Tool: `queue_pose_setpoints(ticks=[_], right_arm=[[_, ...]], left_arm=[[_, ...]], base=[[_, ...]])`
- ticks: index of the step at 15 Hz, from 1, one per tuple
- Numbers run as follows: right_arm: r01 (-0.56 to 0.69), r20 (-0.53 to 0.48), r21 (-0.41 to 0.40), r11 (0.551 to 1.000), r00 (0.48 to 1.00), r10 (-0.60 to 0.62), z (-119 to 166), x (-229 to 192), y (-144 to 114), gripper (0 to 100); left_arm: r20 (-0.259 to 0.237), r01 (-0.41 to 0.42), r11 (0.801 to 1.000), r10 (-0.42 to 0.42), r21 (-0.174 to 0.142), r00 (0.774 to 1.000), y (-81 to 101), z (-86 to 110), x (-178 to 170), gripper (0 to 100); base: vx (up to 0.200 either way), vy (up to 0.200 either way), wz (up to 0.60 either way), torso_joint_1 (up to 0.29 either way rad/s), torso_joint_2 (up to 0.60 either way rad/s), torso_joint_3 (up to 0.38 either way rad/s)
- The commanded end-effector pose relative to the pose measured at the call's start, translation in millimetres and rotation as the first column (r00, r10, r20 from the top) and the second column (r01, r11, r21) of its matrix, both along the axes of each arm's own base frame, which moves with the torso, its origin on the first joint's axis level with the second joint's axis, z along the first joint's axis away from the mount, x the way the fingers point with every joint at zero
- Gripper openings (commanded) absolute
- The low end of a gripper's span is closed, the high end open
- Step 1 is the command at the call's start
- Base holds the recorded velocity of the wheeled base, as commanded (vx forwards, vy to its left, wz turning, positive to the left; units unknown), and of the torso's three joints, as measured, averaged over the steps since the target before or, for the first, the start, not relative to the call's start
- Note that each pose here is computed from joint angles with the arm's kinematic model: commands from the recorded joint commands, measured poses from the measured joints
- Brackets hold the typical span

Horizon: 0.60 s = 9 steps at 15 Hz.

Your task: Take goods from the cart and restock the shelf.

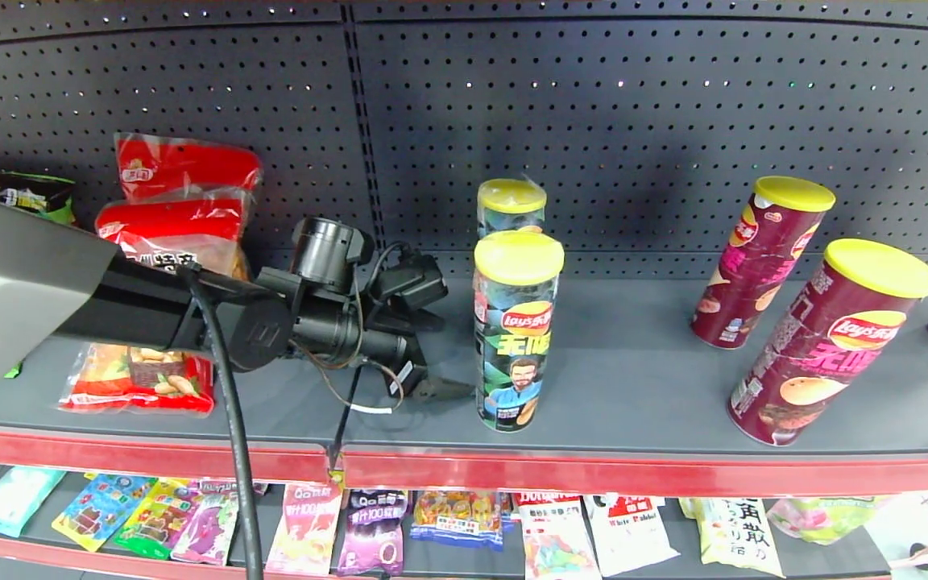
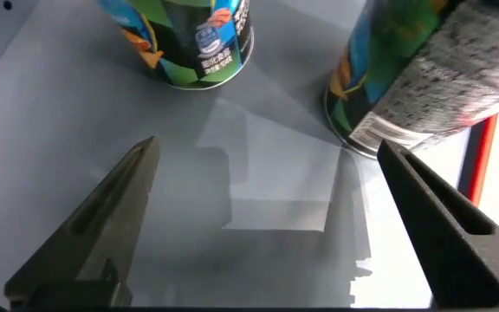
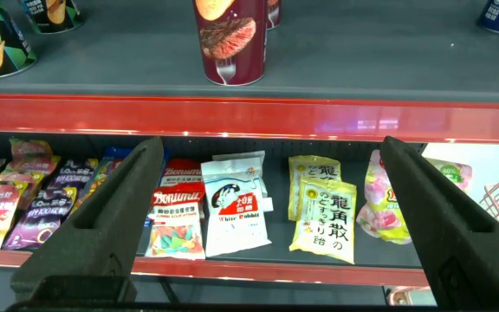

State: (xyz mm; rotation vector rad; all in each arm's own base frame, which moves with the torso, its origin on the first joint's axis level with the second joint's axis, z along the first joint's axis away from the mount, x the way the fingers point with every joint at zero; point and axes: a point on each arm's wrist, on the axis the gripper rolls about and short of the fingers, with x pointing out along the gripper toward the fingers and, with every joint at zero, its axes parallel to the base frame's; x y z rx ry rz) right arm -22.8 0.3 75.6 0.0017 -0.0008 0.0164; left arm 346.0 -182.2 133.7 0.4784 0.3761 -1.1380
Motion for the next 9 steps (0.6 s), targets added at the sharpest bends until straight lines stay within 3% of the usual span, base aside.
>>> queue_pose_setpoints(ticks=[1, 7, 9], right_arm=[[0.0, 0.001, 0.0, 1.0, 1.0, 0.0, 0, 0, 0, 100], [0.0, 0.001, 0.0, 1.0, 1.0, 0.0, 0, 0, 0, 100], [0.0, 0.001, 0.0, 1.0, 1.0, 0.0, 0, 0, 0, 100]], left_arm=[[0.001, -0.001, 1.0, 0.001, 0.0, 1.0, -1.0, -1.4, 2, 100], [-0.002, -0.007, 1.0, 0.007, -0.003, 1.0, 1.3, 0.4, 0, 100], [0.021, -0.051, 0.999, 0.052, -0.014, 0.998, 22.8, 16.7, -8, 100]], base=[[0.0, 0.0, 0.0, 0.0, 0.0, 0.0], [0.0, 0.0, 0.0, 0.0, 0.0, 0.0], [0.0, 0.0, 0.0, 0.0, 0.0, 0.0]])
